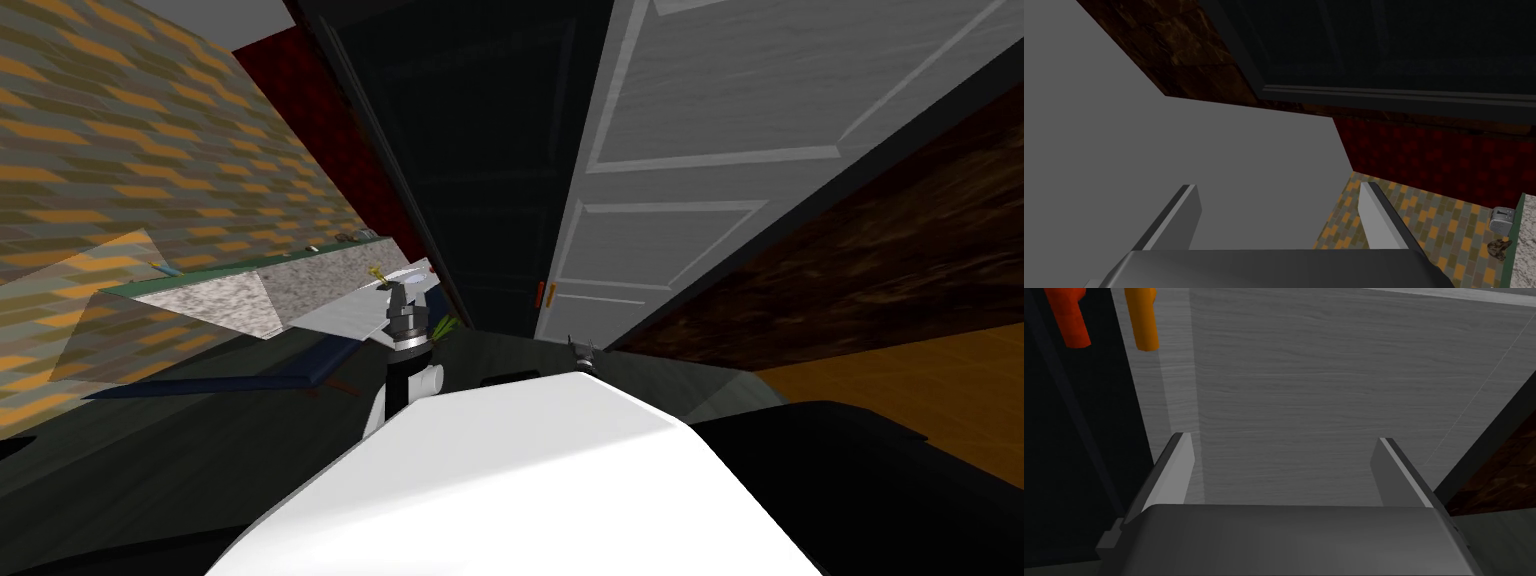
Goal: Pull the door open
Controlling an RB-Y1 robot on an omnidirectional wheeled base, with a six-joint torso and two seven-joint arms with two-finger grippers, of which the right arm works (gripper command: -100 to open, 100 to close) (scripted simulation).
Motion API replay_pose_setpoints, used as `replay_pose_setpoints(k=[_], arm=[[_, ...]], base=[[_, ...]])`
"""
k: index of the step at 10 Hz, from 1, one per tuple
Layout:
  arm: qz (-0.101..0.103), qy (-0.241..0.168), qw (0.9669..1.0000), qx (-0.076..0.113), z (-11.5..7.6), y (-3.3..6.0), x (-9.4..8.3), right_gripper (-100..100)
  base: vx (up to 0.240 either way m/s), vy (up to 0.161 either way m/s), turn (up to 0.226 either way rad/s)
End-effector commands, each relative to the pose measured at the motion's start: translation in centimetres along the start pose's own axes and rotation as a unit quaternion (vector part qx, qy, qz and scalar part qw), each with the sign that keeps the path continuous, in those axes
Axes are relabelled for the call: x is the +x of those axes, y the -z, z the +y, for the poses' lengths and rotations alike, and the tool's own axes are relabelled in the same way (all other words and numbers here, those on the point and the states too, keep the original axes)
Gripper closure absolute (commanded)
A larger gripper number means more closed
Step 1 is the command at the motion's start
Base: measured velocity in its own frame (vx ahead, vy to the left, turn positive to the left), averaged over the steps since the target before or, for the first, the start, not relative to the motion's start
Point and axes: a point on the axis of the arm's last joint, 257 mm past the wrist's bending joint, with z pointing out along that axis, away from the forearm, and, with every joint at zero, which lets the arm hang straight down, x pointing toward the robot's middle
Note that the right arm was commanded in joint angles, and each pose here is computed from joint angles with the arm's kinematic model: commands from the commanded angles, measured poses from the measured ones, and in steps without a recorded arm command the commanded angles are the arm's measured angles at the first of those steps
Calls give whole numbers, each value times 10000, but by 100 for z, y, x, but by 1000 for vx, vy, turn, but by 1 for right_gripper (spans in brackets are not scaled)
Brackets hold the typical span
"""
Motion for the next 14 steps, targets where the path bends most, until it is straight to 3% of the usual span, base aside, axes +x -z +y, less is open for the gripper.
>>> replay_pose_setpoints(k=[1, 4, 5, 8, 9, 11, 13, 14], arm=[[-105, 78, 9998, -140, 260, 84, -100, -100], [-283, 233, 9985, -396, 691, 225, -230, -100], [-383, 330, 9971, -567, 983, 318, -289, -100], [-438, 393, 9959, -692, 1196, 378, -313, -100], [-441, 424, 9948, -815, 1418, 396, -292, -100], [-382, 381, 9953, -803, 1415, 340, -248, -100], [-257, 275, 9968, -710, 1285, 215, -167, -100], [-257, 275, 9968, -710, 1285, 215, -167, -100]], base=[[-59, 15, -71], [-57, 9, -64], [-53, 17, -72], [-17, 3, -23], [91, 1, 49], [179, -33, 67], [195, -15, 123], [133, -18, 42]])
